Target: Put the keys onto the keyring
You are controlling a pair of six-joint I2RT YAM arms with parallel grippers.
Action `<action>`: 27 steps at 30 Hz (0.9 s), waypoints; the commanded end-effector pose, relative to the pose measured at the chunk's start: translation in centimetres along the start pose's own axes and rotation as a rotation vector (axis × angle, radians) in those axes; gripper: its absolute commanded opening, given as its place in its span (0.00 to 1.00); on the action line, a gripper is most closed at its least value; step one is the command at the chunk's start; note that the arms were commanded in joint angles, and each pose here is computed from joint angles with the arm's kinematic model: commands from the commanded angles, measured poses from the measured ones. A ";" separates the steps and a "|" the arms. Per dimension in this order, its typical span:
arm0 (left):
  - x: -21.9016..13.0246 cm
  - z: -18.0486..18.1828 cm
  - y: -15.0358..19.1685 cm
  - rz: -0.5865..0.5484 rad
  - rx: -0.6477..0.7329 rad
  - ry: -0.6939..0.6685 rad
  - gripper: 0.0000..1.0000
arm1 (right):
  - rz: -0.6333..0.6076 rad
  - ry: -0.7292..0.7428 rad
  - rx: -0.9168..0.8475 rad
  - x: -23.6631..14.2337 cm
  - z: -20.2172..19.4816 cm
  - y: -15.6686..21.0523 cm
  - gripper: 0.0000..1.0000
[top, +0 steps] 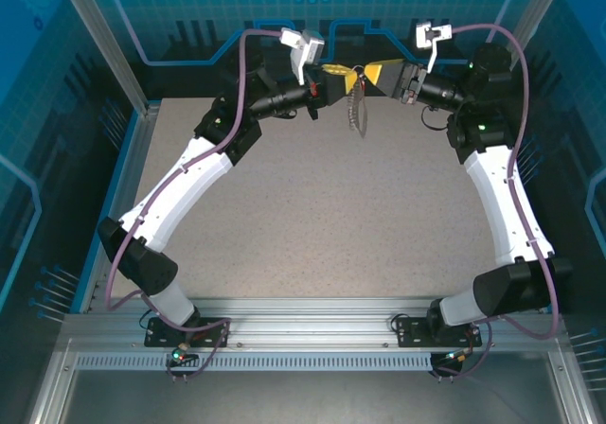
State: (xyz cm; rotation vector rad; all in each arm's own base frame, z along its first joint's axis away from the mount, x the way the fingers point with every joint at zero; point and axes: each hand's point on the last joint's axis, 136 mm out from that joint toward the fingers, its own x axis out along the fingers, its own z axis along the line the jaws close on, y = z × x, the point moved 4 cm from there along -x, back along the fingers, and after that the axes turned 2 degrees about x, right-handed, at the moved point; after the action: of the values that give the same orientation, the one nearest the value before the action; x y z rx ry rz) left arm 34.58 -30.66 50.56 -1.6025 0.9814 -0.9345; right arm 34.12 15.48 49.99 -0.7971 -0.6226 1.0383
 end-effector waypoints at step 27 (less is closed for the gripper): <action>-0.6 -1.8 -1.8 -0.047 0.004 0.058 0.00 | 0.011 -0.089 -0.047 1.0 2.9 0.2 0.00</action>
State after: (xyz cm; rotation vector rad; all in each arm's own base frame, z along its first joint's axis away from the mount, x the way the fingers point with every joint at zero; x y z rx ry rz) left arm 34.59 -30.55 50.64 -1.6263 1.0014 -0.9312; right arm 33.18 16.92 50.14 -0.7817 -0.6713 1.0765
